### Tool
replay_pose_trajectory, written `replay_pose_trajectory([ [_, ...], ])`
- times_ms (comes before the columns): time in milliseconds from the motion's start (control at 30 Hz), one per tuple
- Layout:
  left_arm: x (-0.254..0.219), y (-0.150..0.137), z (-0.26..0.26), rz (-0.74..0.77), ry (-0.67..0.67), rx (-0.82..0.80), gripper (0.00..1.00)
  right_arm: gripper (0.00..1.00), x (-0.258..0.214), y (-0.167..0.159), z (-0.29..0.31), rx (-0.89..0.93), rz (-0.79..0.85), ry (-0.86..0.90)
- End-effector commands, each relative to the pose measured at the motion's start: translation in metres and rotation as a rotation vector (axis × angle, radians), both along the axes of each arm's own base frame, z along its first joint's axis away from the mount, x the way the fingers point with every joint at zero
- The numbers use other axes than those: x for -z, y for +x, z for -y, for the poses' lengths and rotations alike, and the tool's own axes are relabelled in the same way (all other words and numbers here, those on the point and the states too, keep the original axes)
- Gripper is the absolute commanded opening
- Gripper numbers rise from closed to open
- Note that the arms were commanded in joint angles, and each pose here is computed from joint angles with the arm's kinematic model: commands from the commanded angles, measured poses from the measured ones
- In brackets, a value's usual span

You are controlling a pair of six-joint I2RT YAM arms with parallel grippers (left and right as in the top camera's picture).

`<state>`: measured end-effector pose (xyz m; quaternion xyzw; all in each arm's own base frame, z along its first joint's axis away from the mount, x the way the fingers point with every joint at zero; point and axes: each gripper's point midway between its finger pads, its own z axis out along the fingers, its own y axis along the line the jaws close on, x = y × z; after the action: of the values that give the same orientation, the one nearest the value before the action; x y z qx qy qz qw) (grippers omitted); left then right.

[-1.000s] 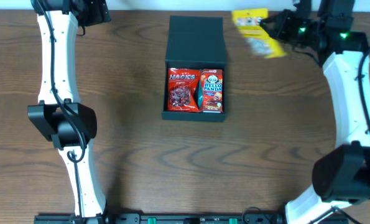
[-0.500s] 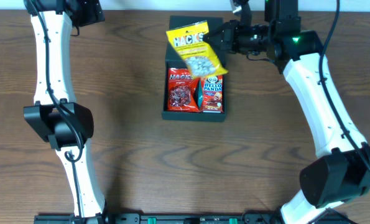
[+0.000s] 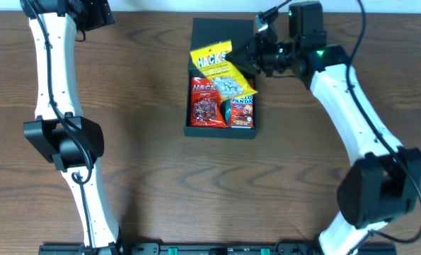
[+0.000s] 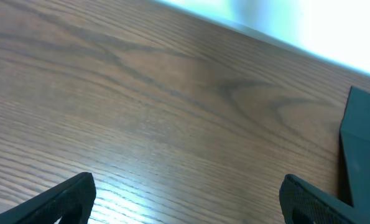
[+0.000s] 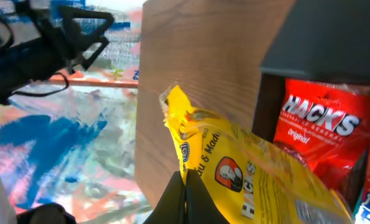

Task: Pack container
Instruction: 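Lower the yellow bag into the green box beside the Hello Panda box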

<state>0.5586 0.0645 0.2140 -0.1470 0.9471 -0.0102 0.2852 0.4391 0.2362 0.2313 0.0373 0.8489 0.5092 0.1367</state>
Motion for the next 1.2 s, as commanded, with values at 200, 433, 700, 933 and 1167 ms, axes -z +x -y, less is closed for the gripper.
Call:
replay_pose_trajectory([
  [200, -0.007, 0.0, -0.002, 0.016, -0.001, 0.005, 0.95, 0.01, -0.007, -0.022, -0.037, -0.041, -0.187, 0.118],
  [433, -0.007, 0.0, -0.002, 0.016, -0.001, 0.004, 0.96, 0.01, 0.001, -0.032, -0.06, -0.079, -0.309, 0.168],
  [700, -0.006, -0.001, -0.009, 0.016, -0.012, -0.005, 0.95, 0.01, 0.0, -0.039, -0.067, -0.08, -0.405, 0.204],
  [933, -0.006, -0.002, -0.018, 0.017, -0.016, -0.02, 0.95, 0.01, 0.021, -0.05, -0.071, -0.075, -0.47, 0.183],
  [1167, -0.006, -0.002, -0.019, 0.017, -0.017, -0.022, 0.96, 0.01, 0.057, -0.062, -0.062, -0.06, -0.55, 0.179],
])
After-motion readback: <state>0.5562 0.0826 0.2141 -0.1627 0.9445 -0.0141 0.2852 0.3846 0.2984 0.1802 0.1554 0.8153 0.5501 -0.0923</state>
